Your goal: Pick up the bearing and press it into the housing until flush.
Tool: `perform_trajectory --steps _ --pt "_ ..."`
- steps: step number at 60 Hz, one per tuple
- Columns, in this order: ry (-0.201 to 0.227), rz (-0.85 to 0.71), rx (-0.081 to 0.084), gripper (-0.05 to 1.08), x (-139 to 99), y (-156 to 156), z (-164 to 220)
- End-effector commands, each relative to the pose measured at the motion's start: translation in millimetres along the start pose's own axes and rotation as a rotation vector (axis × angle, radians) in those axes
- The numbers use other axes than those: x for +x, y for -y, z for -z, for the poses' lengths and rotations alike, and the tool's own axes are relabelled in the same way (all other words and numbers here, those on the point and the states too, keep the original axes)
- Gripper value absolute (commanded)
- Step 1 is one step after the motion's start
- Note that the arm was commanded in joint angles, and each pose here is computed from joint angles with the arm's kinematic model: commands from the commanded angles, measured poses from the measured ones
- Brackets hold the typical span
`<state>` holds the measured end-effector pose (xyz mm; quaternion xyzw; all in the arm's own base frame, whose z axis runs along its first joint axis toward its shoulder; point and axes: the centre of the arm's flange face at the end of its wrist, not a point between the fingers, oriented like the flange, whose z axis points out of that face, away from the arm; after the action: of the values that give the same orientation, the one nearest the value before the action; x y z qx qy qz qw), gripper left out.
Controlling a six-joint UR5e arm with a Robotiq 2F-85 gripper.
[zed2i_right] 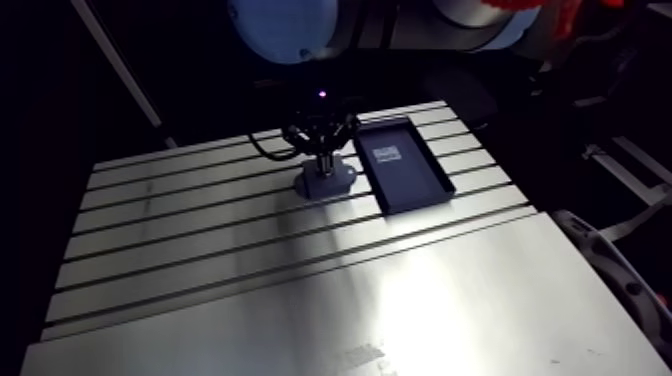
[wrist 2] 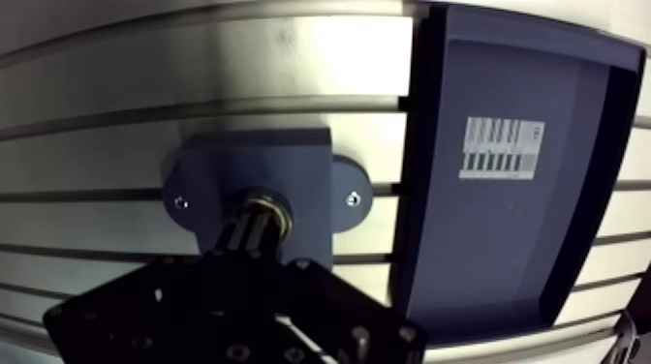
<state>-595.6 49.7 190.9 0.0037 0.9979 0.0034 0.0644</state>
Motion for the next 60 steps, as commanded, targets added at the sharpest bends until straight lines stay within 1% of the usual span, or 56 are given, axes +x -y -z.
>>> perform_trajectory --steps 1,27,60 --pt "-0.001 0.001 0.0 0.91 -0.1 0.0 -0.3" --pt "0.006 0.002 -0.001 0.91 -1.9 1.4 -4.0" --pt "0.003 0.002 -0.002 0.91 -2.5 1.6 -4.3"
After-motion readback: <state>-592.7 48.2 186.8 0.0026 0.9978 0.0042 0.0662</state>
